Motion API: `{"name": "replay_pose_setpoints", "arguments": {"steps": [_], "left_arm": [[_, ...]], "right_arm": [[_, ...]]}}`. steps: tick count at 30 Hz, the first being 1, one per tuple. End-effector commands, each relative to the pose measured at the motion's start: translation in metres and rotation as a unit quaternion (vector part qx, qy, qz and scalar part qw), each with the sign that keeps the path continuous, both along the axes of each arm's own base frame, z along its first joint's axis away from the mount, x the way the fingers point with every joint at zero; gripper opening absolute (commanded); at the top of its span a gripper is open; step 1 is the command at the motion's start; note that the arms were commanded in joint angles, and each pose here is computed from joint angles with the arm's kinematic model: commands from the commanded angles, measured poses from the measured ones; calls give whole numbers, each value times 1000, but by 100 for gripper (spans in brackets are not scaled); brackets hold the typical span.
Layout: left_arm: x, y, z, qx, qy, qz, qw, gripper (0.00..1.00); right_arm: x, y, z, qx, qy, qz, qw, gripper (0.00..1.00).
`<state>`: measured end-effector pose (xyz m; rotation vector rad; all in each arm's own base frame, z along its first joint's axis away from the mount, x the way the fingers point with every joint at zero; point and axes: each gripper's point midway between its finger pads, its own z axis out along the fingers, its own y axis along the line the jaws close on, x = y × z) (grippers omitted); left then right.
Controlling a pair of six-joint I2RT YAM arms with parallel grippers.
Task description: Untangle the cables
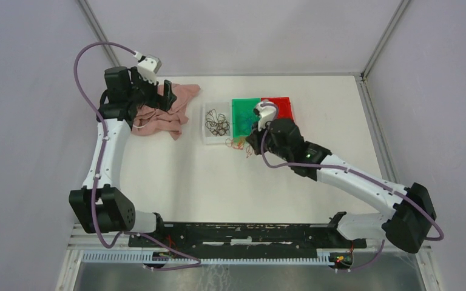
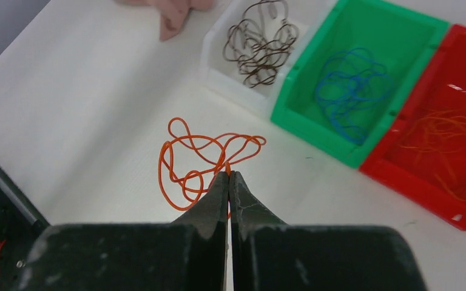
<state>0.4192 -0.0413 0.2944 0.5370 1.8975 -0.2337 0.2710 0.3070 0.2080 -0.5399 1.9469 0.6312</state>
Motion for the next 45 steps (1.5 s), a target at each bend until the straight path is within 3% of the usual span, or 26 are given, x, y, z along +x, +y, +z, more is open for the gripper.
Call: {"name": "replay_pose_setpoints", "arguments": {"steps": [1,7,12,19,31,32,35,38,39,45], "left_arm": [[-14,-3,3,-37,-4,0,999,99],[-20,-5,-16,-44,14,0,999,99],[-15,-2,-25,-57,33,17,998,99],[-11,-4,-28,-76,51,23,996,99],[-10,-8,-38,-91,66,19,993,99],[-10,-8,-39,-92,69,19,993,99],[-10,-8,-44,-93,80,21,992,99],[-12,-6,-47,-84,85,27,992,99],[-13,-4,-49,-81,86,30,992,99],[-15,2,-54,-69,94,42,992,99]], "right_arm": [[37,-48,44,-25,-44,-77,996,0],[90,-92,70,-62,-76,-163,982,0],[132,-123,53,-118,-74,-231,963,0],[181,-151,24,-137,-63,-303,941,1],[229,-160,-3,-148,-69,-337,927,8],[231,-159,-6,-147,-68,-336,928,11],[232,-156,-19,-152,-52,-332,929,46],[224,-165,-19,-145,-51,-355,922,95],[219,-169,-22,-143,-52,-361,920,99],[196,-186,-9,-134,-62,-384,912,100]]}}
